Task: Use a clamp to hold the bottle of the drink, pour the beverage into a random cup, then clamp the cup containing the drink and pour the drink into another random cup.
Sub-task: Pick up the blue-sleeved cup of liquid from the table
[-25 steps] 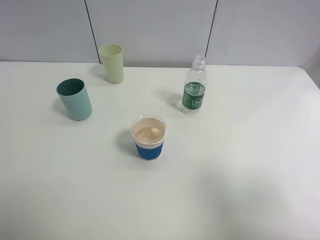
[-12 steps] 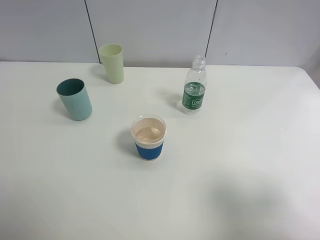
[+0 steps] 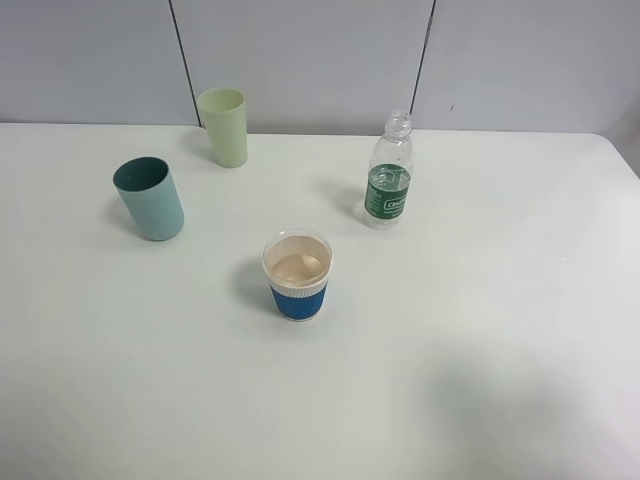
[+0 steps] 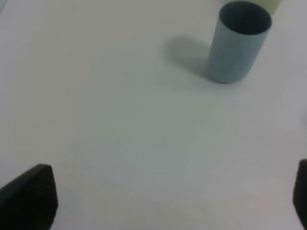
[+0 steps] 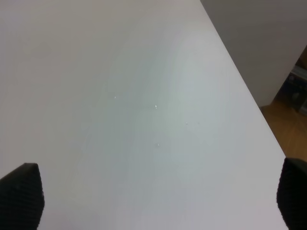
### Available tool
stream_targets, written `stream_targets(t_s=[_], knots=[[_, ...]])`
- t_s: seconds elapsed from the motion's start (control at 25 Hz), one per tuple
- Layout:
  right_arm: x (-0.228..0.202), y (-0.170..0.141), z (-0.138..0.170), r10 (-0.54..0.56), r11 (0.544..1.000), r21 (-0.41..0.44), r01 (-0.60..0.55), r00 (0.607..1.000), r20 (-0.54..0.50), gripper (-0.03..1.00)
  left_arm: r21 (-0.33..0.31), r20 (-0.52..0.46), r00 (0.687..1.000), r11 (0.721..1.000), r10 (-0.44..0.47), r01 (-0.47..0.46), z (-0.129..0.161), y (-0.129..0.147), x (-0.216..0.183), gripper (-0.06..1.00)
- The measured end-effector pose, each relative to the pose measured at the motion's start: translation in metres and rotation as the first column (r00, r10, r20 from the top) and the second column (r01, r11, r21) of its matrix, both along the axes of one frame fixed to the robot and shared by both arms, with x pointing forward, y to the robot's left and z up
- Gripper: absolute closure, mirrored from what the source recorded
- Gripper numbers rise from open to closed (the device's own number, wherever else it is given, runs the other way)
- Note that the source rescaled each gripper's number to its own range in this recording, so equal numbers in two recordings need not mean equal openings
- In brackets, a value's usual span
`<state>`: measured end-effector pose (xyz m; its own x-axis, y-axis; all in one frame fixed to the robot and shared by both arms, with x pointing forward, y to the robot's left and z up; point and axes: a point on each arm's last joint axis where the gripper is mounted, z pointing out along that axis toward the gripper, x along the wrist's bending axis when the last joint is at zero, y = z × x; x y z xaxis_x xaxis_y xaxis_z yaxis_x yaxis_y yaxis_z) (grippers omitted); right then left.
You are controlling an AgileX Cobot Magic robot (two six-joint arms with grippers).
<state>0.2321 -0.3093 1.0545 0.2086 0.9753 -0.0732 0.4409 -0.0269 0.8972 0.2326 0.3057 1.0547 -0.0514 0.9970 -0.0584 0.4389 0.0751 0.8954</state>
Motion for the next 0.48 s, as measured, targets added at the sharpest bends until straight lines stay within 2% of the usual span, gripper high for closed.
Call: stream_targets(t_s=[0.48], knots=[[0.0,-0.0001,0.0,-0.001,1.0,-0.001,0.001,1.0,0.0,-0.03,0.0,0.0,1.0,1.0,0.0,0.0,0.0,0.0,0.0,-0.06]])
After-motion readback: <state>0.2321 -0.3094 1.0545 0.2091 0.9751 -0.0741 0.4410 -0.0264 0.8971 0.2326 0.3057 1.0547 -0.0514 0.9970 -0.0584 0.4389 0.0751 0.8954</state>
